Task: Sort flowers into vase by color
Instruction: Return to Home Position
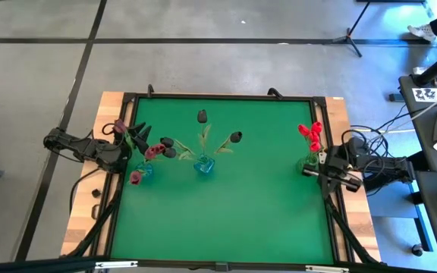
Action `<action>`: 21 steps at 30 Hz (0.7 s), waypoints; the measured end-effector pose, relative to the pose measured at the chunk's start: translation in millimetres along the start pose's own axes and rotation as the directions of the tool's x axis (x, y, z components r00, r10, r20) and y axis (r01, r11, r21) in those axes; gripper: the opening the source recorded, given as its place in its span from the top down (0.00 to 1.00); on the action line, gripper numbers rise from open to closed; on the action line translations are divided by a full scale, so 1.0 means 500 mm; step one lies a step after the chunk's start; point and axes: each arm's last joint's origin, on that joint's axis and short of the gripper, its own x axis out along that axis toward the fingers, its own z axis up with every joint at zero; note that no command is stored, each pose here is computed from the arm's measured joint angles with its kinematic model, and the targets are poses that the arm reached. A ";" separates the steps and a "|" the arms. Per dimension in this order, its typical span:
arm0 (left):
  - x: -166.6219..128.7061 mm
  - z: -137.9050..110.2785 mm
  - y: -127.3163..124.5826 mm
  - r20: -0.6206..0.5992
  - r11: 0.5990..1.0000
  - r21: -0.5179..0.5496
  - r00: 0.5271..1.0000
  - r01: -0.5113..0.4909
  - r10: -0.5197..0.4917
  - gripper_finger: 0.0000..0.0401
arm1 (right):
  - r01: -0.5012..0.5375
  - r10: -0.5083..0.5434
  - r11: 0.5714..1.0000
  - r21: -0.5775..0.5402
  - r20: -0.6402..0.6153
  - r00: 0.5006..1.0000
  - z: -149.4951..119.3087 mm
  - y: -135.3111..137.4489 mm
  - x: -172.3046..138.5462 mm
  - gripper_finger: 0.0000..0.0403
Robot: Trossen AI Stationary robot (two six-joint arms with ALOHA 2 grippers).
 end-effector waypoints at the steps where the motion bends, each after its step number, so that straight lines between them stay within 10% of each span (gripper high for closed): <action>1: 0.000 0.000 0.000 0.000 1.000 0.000 1.000 0.000 0.000 0.62 | 0.010 -0.010 1.000 -0.002 0.007 1.000 0.000 -0.001 0.000 1.00; 21: 0.000 0.000 0.000 0.000 1.000 0.001 1.000 0.000 0.000 0.62 | 0.070 -0.067 0.989 0.134 -0.027 0.997 -0.020 -0.015 -0.001 1.00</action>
